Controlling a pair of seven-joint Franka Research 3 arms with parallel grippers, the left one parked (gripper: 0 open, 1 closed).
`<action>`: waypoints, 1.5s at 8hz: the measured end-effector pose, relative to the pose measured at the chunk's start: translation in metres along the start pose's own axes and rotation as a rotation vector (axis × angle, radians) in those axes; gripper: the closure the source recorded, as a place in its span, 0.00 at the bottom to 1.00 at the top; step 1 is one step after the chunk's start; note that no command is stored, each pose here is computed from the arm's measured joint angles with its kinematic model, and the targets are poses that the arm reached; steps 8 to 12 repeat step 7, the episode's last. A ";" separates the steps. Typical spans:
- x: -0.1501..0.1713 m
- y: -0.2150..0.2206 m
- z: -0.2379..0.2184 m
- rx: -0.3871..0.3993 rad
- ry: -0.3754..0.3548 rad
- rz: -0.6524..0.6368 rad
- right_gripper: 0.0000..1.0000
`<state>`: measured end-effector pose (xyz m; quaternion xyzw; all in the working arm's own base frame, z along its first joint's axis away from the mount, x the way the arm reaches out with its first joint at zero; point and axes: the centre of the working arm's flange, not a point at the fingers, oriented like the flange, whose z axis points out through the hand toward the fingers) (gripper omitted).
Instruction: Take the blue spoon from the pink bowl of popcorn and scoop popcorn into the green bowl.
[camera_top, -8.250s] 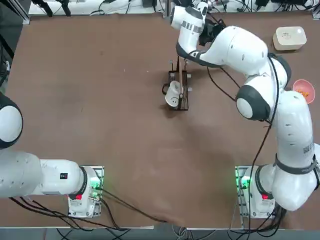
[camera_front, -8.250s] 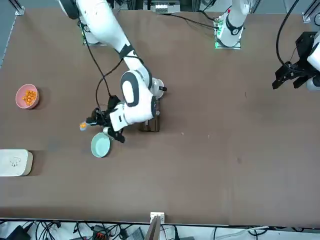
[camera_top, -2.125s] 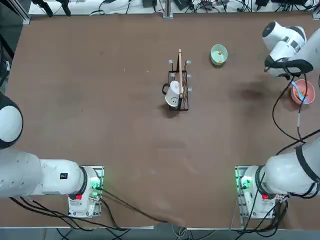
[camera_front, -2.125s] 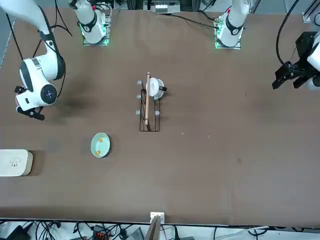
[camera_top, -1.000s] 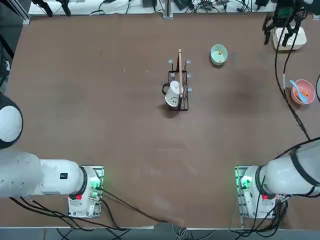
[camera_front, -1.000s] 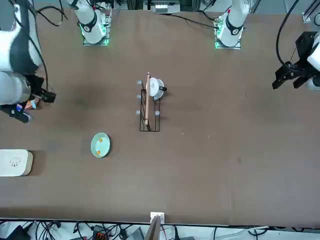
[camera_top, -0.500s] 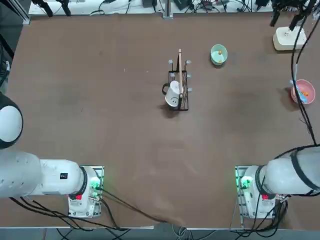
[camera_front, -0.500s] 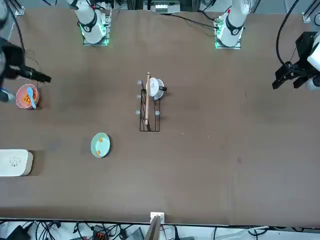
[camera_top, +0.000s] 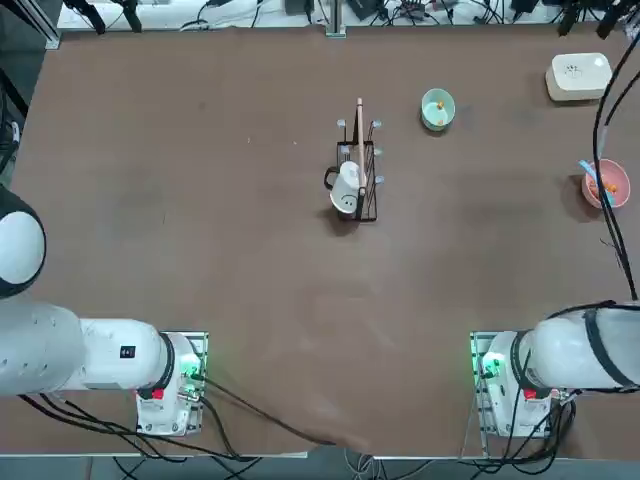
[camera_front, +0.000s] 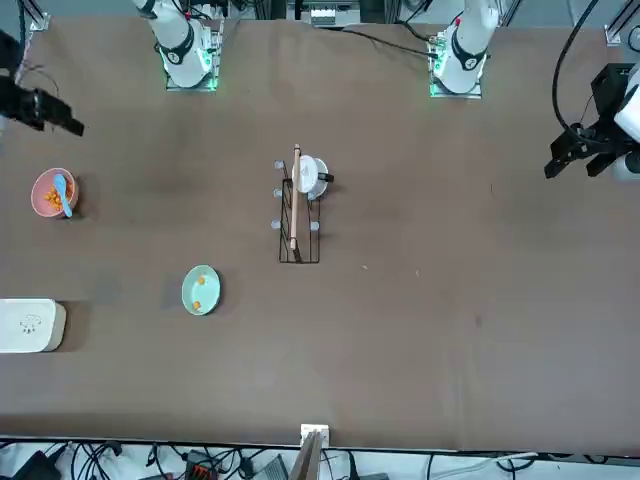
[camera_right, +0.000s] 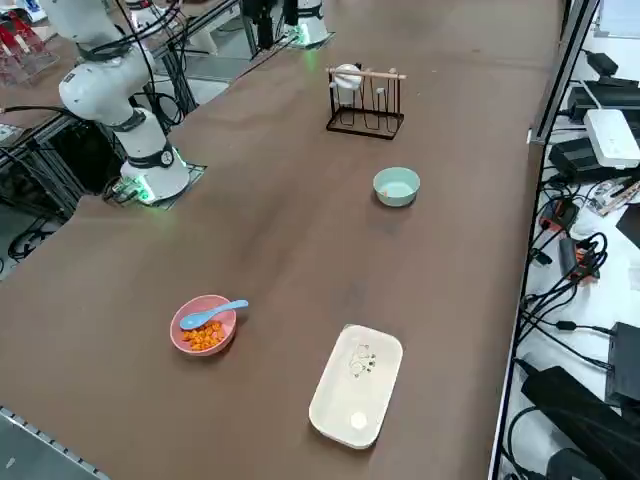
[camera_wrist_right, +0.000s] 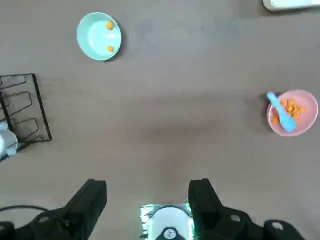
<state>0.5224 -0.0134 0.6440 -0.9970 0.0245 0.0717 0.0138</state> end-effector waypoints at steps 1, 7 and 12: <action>-0.011 -0.002 0.004 -0.009 0.027 -0.018 0.00; -0.017 -0.007 0.020 -0.101 0.030 -0.044 0.00; -0.017 -0.007 0.020 -0.101 0.030 -0.044 0.00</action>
